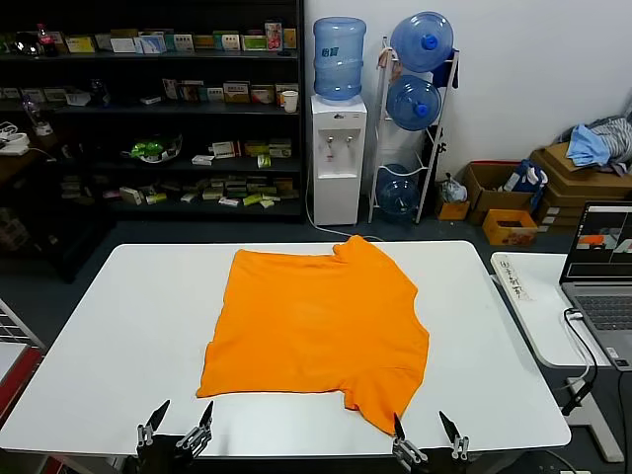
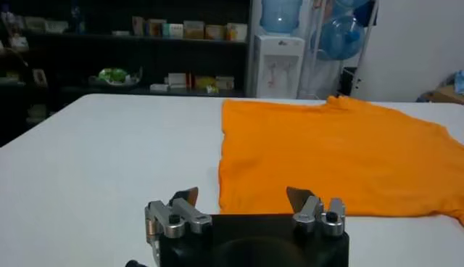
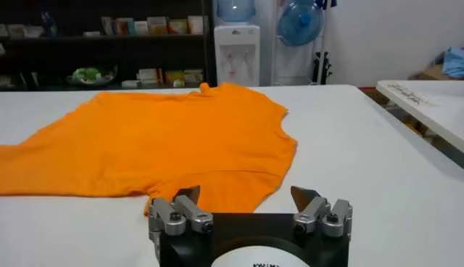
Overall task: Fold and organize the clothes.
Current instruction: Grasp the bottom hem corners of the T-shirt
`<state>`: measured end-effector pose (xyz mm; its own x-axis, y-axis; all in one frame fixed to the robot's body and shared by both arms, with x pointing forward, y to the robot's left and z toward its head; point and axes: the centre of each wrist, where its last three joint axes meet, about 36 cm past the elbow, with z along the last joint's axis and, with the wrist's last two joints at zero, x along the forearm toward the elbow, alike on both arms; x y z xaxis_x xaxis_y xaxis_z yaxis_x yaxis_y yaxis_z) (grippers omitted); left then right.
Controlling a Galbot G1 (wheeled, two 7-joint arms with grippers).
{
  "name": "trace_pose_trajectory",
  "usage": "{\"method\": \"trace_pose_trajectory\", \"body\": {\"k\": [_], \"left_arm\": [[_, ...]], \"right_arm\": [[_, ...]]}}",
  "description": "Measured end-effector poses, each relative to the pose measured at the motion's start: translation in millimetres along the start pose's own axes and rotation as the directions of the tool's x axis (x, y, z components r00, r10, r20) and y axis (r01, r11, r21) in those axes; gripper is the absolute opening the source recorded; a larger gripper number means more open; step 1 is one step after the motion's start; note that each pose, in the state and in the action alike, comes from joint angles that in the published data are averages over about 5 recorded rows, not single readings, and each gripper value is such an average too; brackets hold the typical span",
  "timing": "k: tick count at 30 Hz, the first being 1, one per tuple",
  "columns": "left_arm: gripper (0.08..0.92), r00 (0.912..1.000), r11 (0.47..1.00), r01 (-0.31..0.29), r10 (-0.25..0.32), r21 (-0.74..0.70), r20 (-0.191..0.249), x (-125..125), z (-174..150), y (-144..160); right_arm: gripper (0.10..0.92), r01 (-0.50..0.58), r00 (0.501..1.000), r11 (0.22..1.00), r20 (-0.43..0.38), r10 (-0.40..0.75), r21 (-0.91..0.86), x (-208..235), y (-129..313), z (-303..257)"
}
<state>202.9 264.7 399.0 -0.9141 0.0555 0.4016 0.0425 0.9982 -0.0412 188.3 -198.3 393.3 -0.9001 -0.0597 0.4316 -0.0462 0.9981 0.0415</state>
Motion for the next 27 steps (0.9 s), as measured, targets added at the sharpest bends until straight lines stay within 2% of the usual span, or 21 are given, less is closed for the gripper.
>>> {"method": "trace_pose_trajectory", "body": {"k": [8,20,27], "left_arm": [[0.823,0.9998,1.0,-0.004,0.004,0.021,-0.017,-11,-1,0],[0.823,0.9935,0.998,-0.011,0.018,0.059,-0.112,-53,3,10],[0.823,0.9902,0.998,-0.012,0.022,0.069,-0.138,-69,6,15]], "right_arm": [[0.823,-0.015,1.0,0.999,-0.018,0.014,-0.037,-14,7,1],[0.823,-0.044,0.995,0.997,-0.094,0.037,-0.071,-44,35,8],[0.823,-0.042,0.992,0.996,-0.122,0.032,-0.075,-54,47,9]]}}
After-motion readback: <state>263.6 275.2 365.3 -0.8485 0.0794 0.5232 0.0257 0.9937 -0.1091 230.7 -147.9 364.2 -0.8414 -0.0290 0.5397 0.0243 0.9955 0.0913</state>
